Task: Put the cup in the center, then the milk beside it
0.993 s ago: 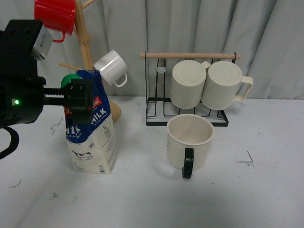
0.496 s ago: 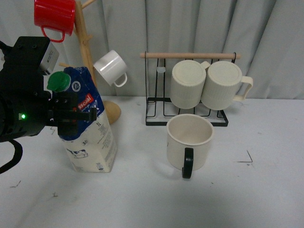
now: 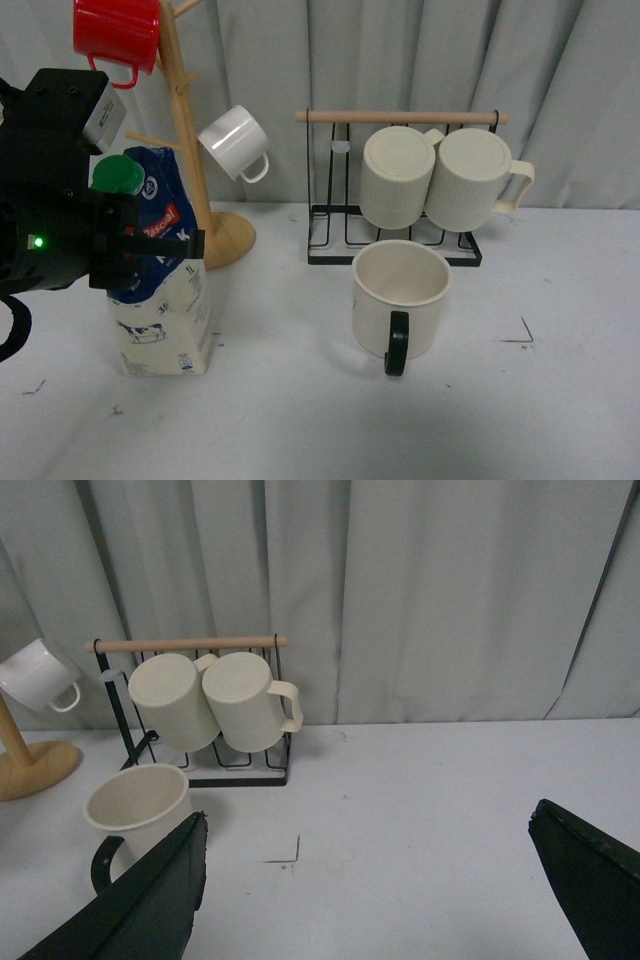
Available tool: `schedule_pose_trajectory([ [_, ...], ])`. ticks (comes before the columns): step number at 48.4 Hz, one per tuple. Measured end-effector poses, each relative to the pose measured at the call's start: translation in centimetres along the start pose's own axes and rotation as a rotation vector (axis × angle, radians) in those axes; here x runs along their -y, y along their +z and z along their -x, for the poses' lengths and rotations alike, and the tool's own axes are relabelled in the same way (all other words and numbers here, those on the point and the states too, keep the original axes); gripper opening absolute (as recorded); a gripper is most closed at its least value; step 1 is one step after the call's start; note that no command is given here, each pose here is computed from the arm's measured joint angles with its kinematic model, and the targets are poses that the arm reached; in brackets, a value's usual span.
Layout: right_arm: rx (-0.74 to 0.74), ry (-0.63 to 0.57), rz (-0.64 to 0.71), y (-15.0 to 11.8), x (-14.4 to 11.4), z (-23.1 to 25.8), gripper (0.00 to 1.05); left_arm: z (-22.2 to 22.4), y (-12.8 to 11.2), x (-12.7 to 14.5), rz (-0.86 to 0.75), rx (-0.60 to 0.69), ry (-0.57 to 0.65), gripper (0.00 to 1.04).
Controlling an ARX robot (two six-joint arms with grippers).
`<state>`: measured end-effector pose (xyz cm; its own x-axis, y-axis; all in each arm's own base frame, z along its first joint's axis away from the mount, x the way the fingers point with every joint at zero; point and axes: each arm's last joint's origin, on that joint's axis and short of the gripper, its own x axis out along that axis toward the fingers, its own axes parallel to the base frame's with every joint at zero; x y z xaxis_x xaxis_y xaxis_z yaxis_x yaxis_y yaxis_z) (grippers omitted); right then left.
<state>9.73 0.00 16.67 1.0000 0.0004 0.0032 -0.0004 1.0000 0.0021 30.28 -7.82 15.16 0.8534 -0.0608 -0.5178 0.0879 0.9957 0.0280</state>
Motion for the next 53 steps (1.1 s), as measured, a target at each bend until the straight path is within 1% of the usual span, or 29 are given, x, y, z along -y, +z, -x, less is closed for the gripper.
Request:
schedule_pose_trajectory([
  [9, 0.0, 0.0, 0.0, 0.0, 0.0, 0.0, 0.98, 0.8, 1.2, 1.4, -0.02, 0.023, -0.027, 0.02],
  [22, 0.0, 0.0, 0.0, 0.0, 0.0, 0.0, 0.98, 1.5, 4.5, 4.3, -0.036, 0.124, -0.079, 0.02],
  [28, 0.0, 0.0, 0.0, 0.0, 0.0, 0.0, 0.98, 1.2, 5.4, 5.8, -0.047, 0.147, -0.09, 0.02],
  [36, 0.0, 0.0, 0.0, 0.0, 0.0, 0.0, 0.98, 0.2, 4.7, 7.2, -0.069, 0.118, -0.092, 0.02],
  [40, 0.0, 0.0, 0.0, 0.0, 0.0, 0.0, 0.98, -0.6, 3.6, 7.9, -0.09, 0.08, -0.091, 0.02],
  [45, 0.0, 0.0, 0.0, 0.0, 0.0, 0.0, 0.98, -1.0, 2.9, 8.3, -0.104, 0.056, -0.088, 0.02],
  [53, 0.0, 0.0, 0.0, 0.0, 0.0, 0.0, 0.98, -1.4, 2.5, 9.1, -0.114, 0.044, -0.094, 0.02],
])
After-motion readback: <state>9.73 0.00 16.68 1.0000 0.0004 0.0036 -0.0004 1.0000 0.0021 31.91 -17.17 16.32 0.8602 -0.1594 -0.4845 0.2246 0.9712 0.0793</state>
